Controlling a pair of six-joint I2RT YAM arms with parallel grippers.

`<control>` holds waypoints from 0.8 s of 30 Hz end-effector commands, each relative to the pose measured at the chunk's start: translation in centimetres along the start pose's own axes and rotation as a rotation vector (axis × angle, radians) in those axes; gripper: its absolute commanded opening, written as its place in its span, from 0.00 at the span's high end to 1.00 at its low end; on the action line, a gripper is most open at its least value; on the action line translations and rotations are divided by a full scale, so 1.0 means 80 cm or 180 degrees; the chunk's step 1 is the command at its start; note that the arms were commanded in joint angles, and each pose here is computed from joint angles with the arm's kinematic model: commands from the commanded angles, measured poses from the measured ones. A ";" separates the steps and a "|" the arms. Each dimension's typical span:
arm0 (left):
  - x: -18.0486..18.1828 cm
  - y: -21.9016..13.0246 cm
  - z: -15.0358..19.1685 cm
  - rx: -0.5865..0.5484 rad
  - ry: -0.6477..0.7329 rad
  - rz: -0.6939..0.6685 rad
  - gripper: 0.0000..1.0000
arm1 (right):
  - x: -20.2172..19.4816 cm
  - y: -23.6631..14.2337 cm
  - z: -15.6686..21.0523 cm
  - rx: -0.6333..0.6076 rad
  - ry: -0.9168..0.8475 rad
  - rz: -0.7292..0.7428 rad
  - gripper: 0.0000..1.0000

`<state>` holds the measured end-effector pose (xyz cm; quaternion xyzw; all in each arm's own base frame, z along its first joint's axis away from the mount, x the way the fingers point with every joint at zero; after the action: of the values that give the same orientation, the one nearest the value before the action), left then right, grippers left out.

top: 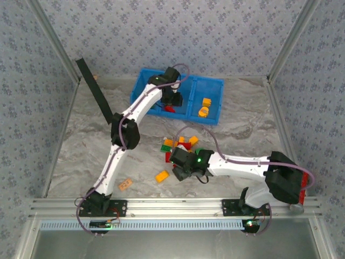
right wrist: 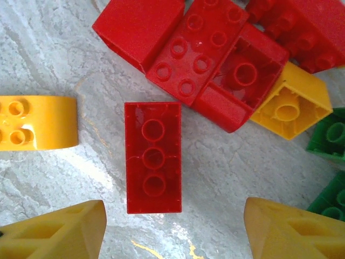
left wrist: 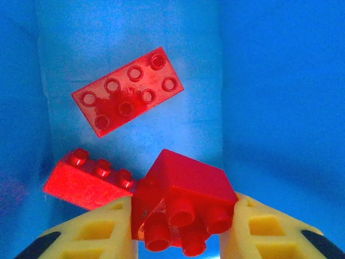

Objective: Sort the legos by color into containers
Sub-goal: Place the lego in the container.

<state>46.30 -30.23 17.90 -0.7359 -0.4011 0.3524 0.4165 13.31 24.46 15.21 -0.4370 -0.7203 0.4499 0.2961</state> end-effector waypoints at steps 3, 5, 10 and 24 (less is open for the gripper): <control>-0.001 0.014 -0.003 -0.0005 -0.0088 0.0068 0.67 | -0.033 -0.031 0.004 -0.0089 0.0177 0.0471 0.29; 0.000 0.020 -0.002 0.0015 -0.0105 0.0069 0.67 | -0.051 -0.038 0.009 -0.0113 0.0329 0.0593 0.28; 0.002 0.029 0.002 0.0073 -0.0132 0.0071 0.65 | -0.092 -0.046 0.023 -0.0164 0.0767 0.0661 0.27; -0.003 0.024 -0.002 0.0009 -0.0142 0.0146 0.53 | -0.141 -0.039 0.009 -0.0260 0.1328 0.0425 0.25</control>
<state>46.69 -30.77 15.61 -0.7263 -0.3969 0.3775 0.4152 15.68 13.11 16.76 -0.5893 -0.6162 0.3541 0.3842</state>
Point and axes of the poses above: each hand's point on the last joint's axis, 136 mm out from that joint toward the fingers, its own y axis out along the fingers, its own x axis along the line the jaws close on, z = x × y, the point moved 9 cm from there along -y, back along the fingers, and after that the axes turned 11 degrees about y, right-handed, at the moved point
